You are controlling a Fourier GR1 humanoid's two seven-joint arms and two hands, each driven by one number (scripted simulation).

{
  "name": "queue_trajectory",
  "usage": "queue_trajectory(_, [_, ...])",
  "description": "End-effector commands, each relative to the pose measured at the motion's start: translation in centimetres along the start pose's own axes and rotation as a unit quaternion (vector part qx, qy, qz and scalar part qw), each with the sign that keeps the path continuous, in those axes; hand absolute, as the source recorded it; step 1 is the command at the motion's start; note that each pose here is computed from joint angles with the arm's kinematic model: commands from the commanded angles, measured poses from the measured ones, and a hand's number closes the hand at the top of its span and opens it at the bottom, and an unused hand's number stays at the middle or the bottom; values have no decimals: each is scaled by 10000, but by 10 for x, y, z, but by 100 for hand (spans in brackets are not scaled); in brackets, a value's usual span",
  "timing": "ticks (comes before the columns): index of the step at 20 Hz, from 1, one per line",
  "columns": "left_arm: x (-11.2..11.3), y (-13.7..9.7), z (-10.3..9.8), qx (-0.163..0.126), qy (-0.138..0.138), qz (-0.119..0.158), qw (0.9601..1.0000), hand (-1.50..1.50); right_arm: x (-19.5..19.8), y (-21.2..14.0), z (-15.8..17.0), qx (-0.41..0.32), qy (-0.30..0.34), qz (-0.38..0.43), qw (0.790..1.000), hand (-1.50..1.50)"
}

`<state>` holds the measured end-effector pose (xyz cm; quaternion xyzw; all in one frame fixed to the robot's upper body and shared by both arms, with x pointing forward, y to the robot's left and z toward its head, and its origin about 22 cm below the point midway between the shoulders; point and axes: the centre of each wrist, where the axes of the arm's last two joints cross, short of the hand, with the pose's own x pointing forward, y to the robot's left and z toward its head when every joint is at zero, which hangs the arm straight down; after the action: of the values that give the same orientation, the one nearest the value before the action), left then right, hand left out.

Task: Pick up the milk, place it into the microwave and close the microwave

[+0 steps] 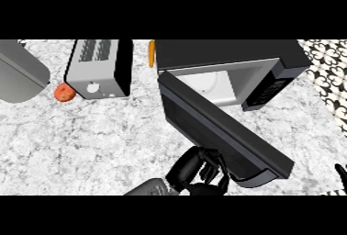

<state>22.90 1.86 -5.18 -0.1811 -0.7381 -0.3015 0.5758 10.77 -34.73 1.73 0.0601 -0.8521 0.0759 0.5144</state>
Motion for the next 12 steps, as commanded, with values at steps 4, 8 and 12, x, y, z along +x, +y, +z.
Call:
queue_trajectory(4, [22, 0, -21, 545, -377, 249, 9975, 150, 20, -2, -20, 481, -135, -101, 9987, -150])
queue_trajectory(8, [26, 9, -30, 1217, -418, 330, 9911, 150, 31, -9, -27, 678, -139, 55, 9976, -150])
queue_trajectory(12, [32, 15, -39, 1640, -253, 361, 9855, 150, 41, -20, -34, 697, -330, 194, 9968, -150])
